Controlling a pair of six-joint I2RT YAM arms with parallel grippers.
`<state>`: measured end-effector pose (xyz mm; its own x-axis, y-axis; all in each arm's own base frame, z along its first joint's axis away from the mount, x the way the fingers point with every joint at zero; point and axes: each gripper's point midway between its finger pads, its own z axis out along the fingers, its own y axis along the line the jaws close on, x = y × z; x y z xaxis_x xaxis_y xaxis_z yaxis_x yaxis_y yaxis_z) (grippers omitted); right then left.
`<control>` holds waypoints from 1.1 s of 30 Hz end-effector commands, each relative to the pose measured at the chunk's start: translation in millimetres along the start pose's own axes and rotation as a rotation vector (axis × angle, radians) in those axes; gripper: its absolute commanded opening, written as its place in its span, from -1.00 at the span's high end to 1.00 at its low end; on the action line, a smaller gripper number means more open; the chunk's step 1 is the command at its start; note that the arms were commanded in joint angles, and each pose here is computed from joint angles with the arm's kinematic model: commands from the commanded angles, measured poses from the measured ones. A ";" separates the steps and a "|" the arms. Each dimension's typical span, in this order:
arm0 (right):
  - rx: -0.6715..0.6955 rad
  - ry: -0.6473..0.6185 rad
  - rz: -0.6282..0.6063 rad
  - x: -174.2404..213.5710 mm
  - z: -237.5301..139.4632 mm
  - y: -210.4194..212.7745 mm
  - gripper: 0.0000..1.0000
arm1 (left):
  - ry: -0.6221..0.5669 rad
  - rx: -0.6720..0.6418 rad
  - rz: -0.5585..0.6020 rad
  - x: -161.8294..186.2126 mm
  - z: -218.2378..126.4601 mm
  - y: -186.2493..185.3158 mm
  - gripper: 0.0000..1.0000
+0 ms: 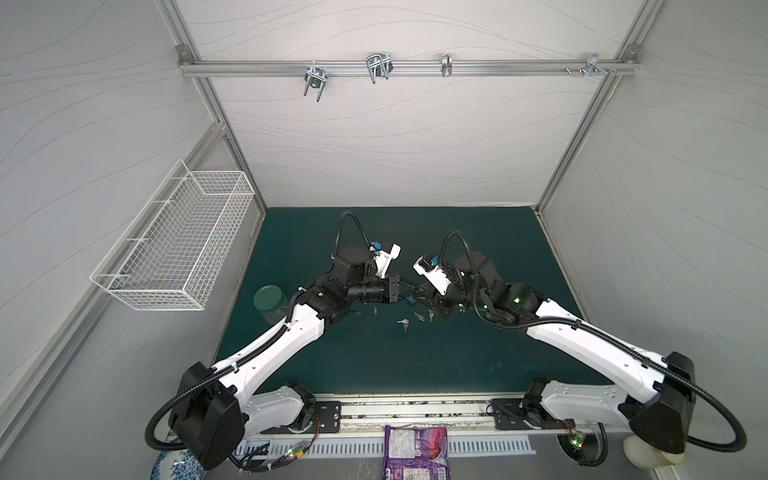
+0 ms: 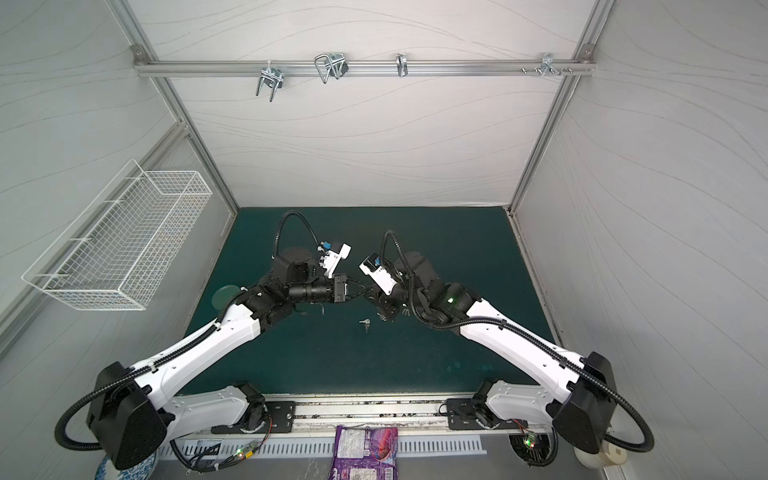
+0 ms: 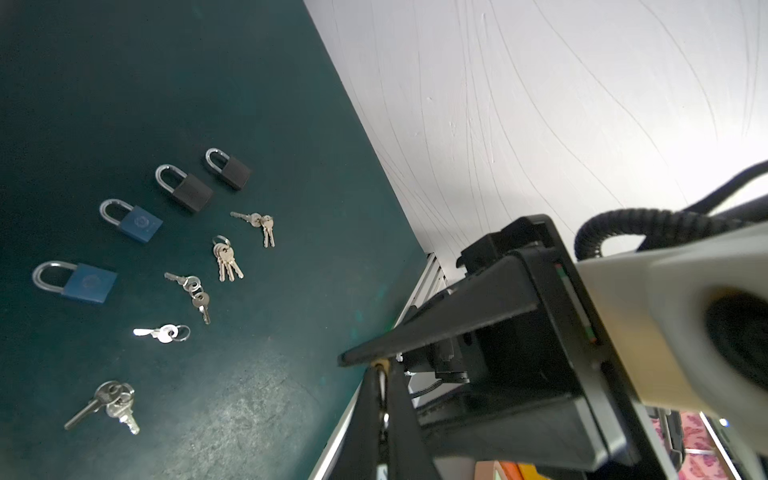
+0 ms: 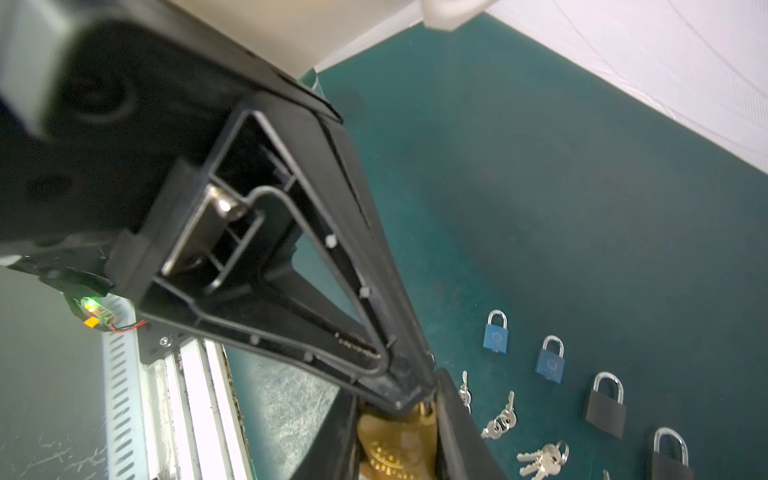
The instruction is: Lock with the key
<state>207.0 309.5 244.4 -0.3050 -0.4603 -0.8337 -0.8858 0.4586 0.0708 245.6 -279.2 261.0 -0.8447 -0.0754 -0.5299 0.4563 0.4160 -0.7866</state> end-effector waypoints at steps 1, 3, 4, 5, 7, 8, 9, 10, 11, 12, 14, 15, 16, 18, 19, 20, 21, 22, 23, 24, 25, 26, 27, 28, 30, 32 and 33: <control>0.041 0.056 0.004 15.6 -7.5 -7.4 1.00 | -0.176 0.030 0.093 -48.8 -34.0 -33.8 0.31; 0.040 0.055 0.007 14.7 -9.3 -6.6 1.00 | -0.223 -0.014 0.088 -56.1 -48.2 -26.5 0.00; 0.042 0.064 0.008 16.0 -9.0 -7.4 1.00 | -0.251 -0.057 0.087 -59.5 -56.8 -19.4 -0.12; 0.047 0.075 0.010 17.2 -8.0 -8.2 1.00 | -0.273 -0.103 0.085 -61.2 -64.4 -11.7 -0.21; 0.052 0.116 0.016 21.9 -3.1 -10.2 1.00 | -0.307 -0.248 0.077 -59.5 -80.5 12.3 -0.31; 0.048 0.144 0.022 24.9 0.9 -10.2 1.00 | -0.318 -0.315 0.072 -57.7 -87.7 22.5 -0.32; 0.043 0.181 0.029 28.3 6.3 -10.1 1.00 | -0.325 -0.383 0.063 -54.7 -94.5 33.4 -0.35; 0.041 0.228 0.038 33.7 13.5 -10.8 1.00 | -0.326 -0.450 0.053 -50.1 -101.0 44.7 -0.37; 0.045 0.262 0.043 38.0 20.3 -11.3 1.00 | -0.326 -0.500 0.035 -45.9 -106.1 54.1 -0.38; 0.065 0.299 0.053 42.6 29.0 -13.9 1.00 | -0.329 -0.555 0.011 -40.3 -111.8 65.1 -0.39; 0.081 0.363 0.082 49.8 44.1 -17.1 1.00 | -0.341 -0.627 -0.046 -30.0 -121.5 83.1 -0.42; 0.081 0.398 0.099 54.9 53.3 -17.6 1.00 | -0.347 -0.652 -0.077 -23.5 -125.4 92.1 -0.43; 0.083 0.421 0.117 57.8 62.1 -19.1 1.00 | -0.359 -0.667 -0.106 -17.6 -129.1 100.0 -0.45; 0.092 0.453 0.160 62.5 77.2 -21.4 1.00 | -0.383 -0.691 -0.170 -6.7 -136.7 116.0 -0.51; 0.104 0.464 0.187 65.1 85.3 -23.9 1.00 | -0.391 -0.690 -0.205 -1.0 -139.6 122.3 -0.55; 0.116 0.478 0.206 68.3 91.9 -26.4 1.00 | -0.399 -0.687 -0.229 2.1 -142.3 127.6 -0.58; 0.131 0.493 0.223 71.8 99.5 -29.2 1.00 | -0.405 -0.686 -0.246 6.0 -144.8 132.3 -0.62; 0.144 0.509 0.235 74.9 106.9 -32.5 1.00 | -0.409 -0.690 -0.257 9.2 -146.9 136.5 -0.68; 0.156 0.529 0.245 79.0 113.6 -35.0 1.00 | -0.410 -0.699 -0.259 11.6 -149.0 139.2 -0.72; 0.161 0.552 0.253 83.6 121.2 -37.4 1.00 | -0.408 -0.710 -0.258 13.9 -151.3 141.1 -0.78; 0.162 0.577 0.260 89.2 128.7 -38.3 1.00 | -0.405 -0.723 -0.258 15.7 -153.4 142.4 -0.84; 0.167 0.594 0.267 93.0 135.3 -40.0 1.00 | -0.405 -0.734 -0.255 16.6 -155.4 143.1 -0.92; 0.170 0.611 0.272 97.2 142.2 -41.3 1.00 | -0.400 -0.742 -0.251 17.8 -156.5 143.5 -0.96; 0.171 0.624 0.278 101.3 148.5 -42.7 1.00 | -0.400 -0.748 -0.245 18.3 -157.9 143.2 -0.98; 0.175 0.639 0.287 105.3 158.2 -45.7 1.00 | -0.403 -0.758 -0.237 19.0 -161.0 142.0 -0.98; 0.179 0.650 0.292 108.7 166.1 -49.9 1.00 | -0.410 -0.767 -0.231 20.3 -163.9 141.6 -0.98; 0.183 0.667 0.295 112.5 169.9 -51.8 1.00 | -0.415 -0.764 -0.226 20.3 -164.7 140.8 -0.98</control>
<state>275.1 366.0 57.4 -0.6968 -0.6422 -0.3195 -0.7000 0.7059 0.1081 245.7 -79.3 178.9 -0.6890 -0.4894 -0.5346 -0.1542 0.8197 -0.5516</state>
